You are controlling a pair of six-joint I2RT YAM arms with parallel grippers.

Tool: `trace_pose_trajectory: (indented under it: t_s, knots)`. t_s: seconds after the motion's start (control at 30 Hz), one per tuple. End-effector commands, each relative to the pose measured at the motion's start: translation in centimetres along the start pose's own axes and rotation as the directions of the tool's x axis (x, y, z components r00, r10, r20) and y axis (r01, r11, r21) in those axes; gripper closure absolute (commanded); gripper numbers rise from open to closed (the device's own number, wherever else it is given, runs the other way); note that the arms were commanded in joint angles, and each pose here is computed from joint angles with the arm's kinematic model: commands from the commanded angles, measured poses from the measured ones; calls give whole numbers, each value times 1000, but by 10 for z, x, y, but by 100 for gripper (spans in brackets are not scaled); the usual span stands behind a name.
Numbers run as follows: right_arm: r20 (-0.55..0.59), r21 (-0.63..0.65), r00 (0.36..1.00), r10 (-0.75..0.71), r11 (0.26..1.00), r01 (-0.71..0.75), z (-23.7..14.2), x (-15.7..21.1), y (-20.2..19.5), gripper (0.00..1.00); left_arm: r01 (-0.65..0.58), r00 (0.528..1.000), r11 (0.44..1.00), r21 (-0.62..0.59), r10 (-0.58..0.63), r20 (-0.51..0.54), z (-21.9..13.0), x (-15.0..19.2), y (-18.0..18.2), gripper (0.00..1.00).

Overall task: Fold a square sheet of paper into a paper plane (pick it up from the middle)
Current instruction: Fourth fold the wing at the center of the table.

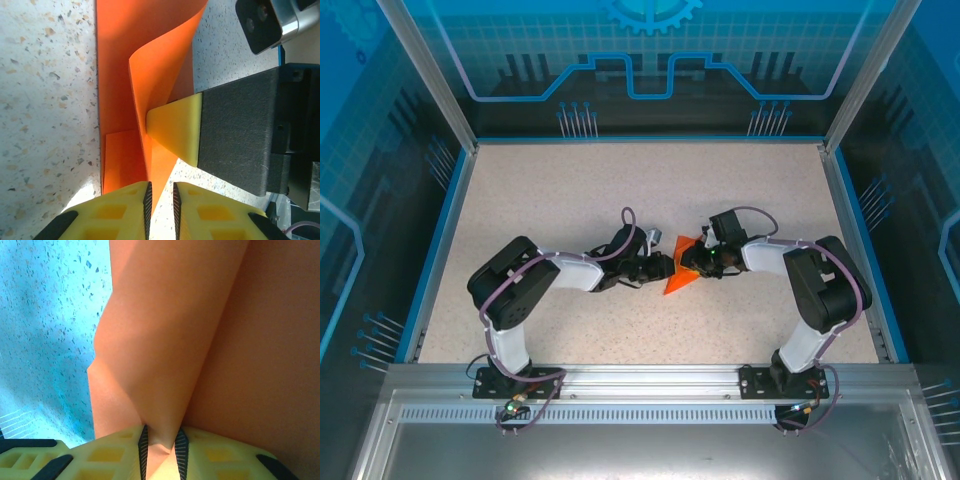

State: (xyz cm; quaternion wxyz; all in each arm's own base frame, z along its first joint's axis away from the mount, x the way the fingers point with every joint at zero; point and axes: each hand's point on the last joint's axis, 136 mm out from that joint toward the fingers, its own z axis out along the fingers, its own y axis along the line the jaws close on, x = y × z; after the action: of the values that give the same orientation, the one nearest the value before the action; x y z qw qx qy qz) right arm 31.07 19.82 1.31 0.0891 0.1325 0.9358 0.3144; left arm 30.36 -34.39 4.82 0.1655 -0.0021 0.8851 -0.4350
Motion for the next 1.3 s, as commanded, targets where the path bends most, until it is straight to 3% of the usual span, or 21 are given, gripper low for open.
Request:
trace_pose_trajectory:
  t_s: [0.0,0.17,0.37,0.83,1.27]
  knots:
    - [-46,176,996,81,982,-72,9,19,-46,73,-23,999,998,57,20,43,-9,-9,-22,78]
    - [-48,184,995,90,980,-80,9,19,-47,72,-7,1000,997,74,7,9,-7,-1,-24,76]
    - [-52,189,994,99,978,-87,9,20,-48,72,10,1000,998,65,-9,-18,-1,3,-20,85]
    - [-56,220,992,111,971,-97,9,22,-54,72,34,998,998,-60,-37,-47,11,8,8,93]
    - [-67,265,989,135,958,-113,10,24,-61,76,32,998,993,-111,-38,-52,14,9,18,94]
